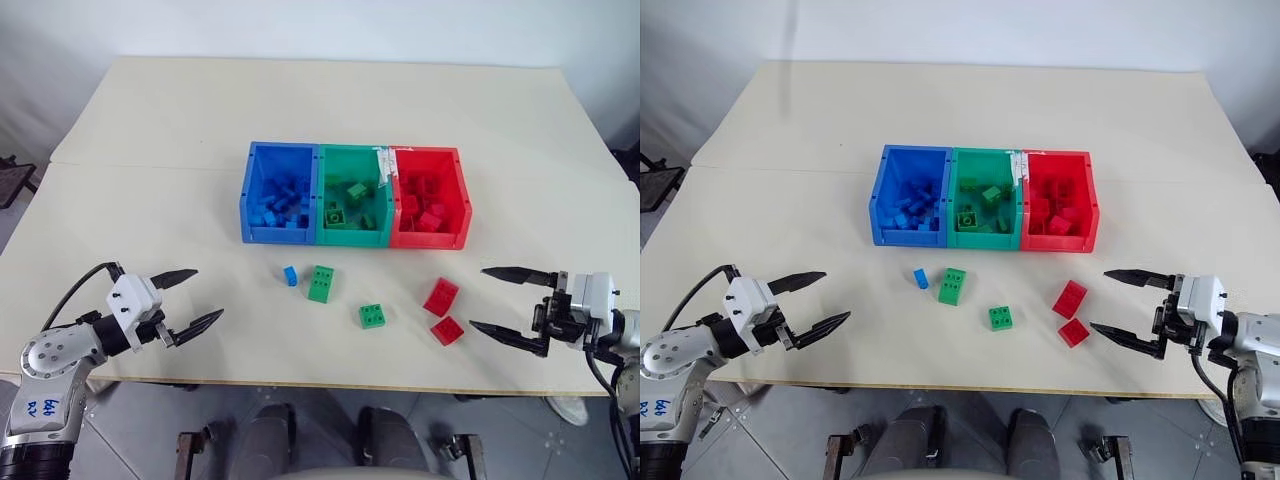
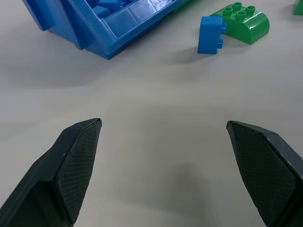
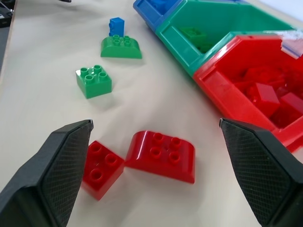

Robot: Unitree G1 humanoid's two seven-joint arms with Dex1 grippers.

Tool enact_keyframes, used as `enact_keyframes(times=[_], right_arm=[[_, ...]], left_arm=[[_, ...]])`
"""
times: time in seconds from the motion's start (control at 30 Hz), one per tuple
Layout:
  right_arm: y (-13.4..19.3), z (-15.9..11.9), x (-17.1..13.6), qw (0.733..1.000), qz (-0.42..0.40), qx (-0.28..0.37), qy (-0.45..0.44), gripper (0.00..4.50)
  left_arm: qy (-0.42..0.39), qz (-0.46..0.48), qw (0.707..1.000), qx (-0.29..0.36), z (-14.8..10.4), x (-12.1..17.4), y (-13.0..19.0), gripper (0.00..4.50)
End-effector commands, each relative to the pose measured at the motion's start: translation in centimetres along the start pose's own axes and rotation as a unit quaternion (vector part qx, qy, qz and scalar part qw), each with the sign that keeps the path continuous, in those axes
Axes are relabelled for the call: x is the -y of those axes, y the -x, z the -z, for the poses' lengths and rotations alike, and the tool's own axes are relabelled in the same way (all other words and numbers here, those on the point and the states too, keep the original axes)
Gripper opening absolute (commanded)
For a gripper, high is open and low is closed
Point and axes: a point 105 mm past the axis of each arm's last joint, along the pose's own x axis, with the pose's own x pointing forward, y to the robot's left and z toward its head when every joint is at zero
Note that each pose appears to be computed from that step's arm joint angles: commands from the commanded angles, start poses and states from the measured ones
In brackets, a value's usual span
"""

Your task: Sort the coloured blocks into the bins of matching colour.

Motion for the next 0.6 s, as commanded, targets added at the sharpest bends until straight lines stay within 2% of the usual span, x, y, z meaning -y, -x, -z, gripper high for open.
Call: enact_keyframes(times=[0.03, 0.17, 0.3, 0.43, 0.5, 0.6], right_arm=[[0.0, -0.5, 0.0, 1.0, 0.006, 0.005, 0.018, 4.5], [2.2, -0.3, 0.5, 0.999, 0.037, -0.02, 0.016, 4.5], [6.9, 0.4, 0.6, 0.991, 0.106, -0.077, 0.009, 4.5], [10.6, 2.0, -0.8, 0.981, 0.14, -0.131, -0.016, 4.5], [11.1, 2.5, -1.2, 0.979, 0.145, -0.141, -0.026, 4.5], [9.8, 2.9, -2.1, 0.984, 0.112, -0.132, -0.053, 4.5]], left_arm=[[-0.02, -0.003, 1.0, 0.007, -1.2, -0.2, 0.3, 4.49], [-0.016, 0.087, 0.996, 0.03, -2.6, 2.5, -1.5, 4.49], [-0.032, 0.174, 0.982, 0.059, -4.2, 5.5, -4.2, 4.49], [-0.045, 0.244, 0.965, 0.081, -5.3, 8.0, -6.2, 4.49], [-0.049, 0.265, 0.959, 0.086, -5.6, 8.7, -6.7, 4.49], [-0.053, 0.277, 0.955, 0.087, -5.7, 8.9, -7.1, 4.49]])
